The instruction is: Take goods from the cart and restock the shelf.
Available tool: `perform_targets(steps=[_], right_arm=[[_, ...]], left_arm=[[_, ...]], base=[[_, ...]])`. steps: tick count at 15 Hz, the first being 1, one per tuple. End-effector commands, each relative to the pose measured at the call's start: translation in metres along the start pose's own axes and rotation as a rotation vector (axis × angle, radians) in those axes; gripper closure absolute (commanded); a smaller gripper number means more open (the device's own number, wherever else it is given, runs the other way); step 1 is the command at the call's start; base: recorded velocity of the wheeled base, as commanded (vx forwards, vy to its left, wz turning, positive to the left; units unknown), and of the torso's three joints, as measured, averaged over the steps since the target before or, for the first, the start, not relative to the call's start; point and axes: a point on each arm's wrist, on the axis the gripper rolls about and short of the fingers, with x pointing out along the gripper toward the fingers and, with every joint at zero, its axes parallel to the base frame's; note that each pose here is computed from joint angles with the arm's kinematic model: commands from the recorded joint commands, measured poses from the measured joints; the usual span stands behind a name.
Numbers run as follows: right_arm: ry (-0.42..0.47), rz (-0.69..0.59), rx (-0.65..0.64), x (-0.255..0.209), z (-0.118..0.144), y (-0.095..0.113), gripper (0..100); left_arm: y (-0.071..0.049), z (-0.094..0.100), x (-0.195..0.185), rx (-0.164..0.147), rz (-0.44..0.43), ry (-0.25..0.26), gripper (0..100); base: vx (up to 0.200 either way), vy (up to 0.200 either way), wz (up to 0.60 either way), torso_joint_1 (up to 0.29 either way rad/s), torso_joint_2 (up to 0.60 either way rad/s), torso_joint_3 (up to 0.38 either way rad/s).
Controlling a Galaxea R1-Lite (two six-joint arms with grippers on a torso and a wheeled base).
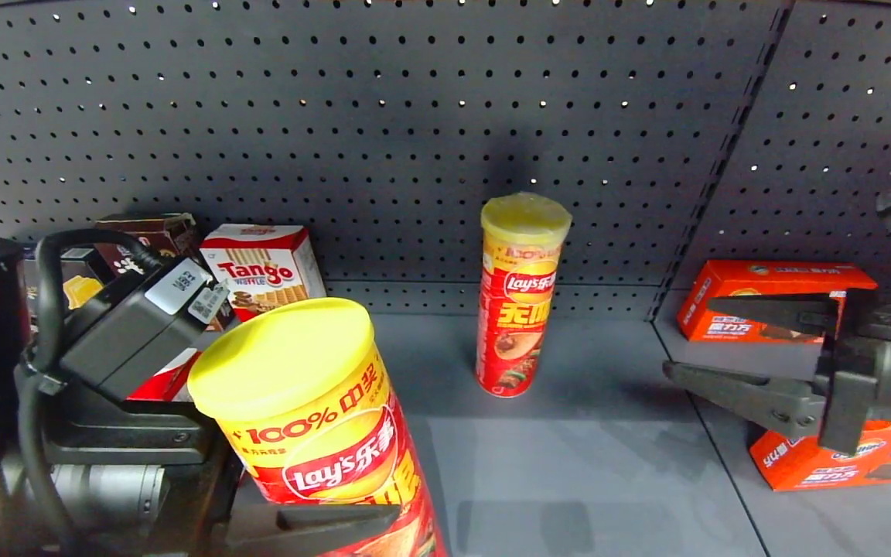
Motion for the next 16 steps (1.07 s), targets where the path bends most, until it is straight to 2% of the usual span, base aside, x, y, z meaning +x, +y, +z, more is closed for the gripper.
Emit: perform_targets(steps=[1,6,10,16], right_arm=[[0.057,0.011,0.001,0.036,-0.001,-0.006,0],[0.103,0.016,-0.050,0.072,-0.003,-0.014,0],[0.066,0.022,-0.061,0.100,-0.003,-0.019,0],[0.058,0.065,-0.062,0.121,-0.007,-0.020,0]], left_arm=[[0.000,0.000,0.000,0.002,-0.002,-0.001,100],[-0.001,0.001,0.000,0.004,-0.004,-0.002,100],[-0.001,0.001,0.001,0.005,-0.006,-0.002,100],[-0.001,0.001,0.001,0.006,-0.006,-0.003,100]], base=[[0.000,0.000,0.00,0.000,0.00,0.000],[0.000,0.000,0.00,0.000,0.00,0.000],[0.000,0.000,0.00,0.000,0.00,0.000],[0.000,0.000,0.00,0.000,0.00,0.000]])
